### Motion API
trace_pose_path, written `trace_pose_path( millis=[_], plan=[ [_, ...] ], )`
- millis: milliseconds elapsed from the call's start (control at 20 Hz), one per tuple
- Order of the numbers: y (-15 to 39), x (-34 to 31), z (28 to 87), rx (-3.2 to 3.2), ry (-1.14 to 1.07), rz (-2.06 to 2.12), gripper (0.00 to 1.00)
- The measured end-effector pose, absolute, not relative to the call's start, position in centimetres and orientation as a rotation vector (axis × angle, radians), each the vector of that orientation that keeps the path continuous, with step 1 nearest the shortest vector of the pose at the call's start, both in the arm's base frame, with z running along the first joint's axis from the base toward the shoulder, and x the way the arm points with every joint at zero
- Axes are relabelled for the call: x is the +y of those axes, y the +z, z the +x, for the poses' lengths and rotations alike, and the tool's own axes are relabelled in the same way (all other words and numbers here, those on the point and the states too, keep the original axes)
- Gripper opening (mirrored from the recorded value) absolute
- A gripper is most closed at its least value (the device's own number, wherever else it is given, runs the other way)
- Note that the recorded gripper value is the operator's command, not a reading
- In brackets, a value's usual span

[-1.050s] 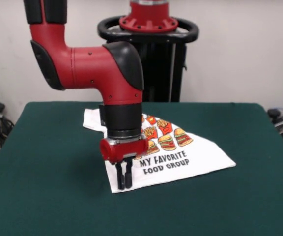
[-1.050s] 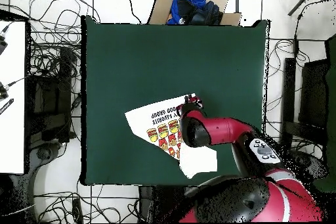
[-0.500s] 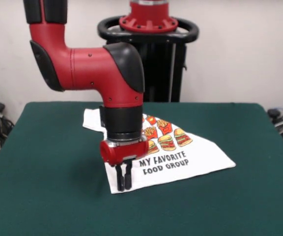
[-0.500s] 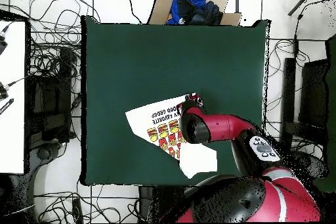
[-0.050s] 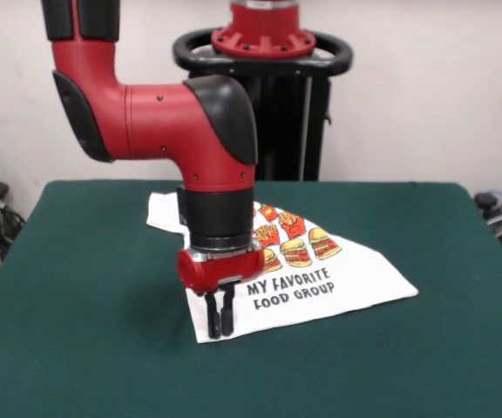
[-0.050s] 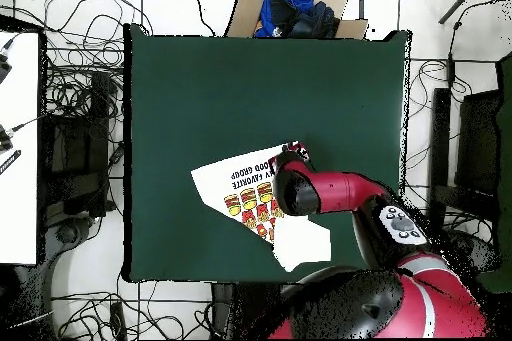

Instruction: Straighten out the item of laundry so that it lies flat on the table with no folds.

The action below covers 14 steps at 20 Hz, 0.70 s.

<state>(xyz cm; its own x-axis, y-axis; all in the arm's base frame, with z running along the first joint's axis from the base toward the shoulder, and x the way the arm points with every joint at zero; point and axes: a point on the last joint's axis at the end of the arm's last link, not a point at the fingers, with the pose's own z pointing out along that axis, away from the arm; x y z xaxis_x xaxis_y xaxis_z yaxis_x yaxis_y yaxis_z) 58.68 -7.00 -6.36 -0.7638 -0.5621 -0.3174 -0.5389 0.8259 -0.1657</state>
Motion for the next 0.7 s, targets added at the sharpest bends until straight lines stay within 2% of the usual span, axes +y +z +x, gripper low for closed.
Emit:
trace_pose_path(
  millis=[700],
  plan=[
    [-4.5, -7.5, 58.2, 2.759, -0.089, -0.848, 0.00]
  ],
)
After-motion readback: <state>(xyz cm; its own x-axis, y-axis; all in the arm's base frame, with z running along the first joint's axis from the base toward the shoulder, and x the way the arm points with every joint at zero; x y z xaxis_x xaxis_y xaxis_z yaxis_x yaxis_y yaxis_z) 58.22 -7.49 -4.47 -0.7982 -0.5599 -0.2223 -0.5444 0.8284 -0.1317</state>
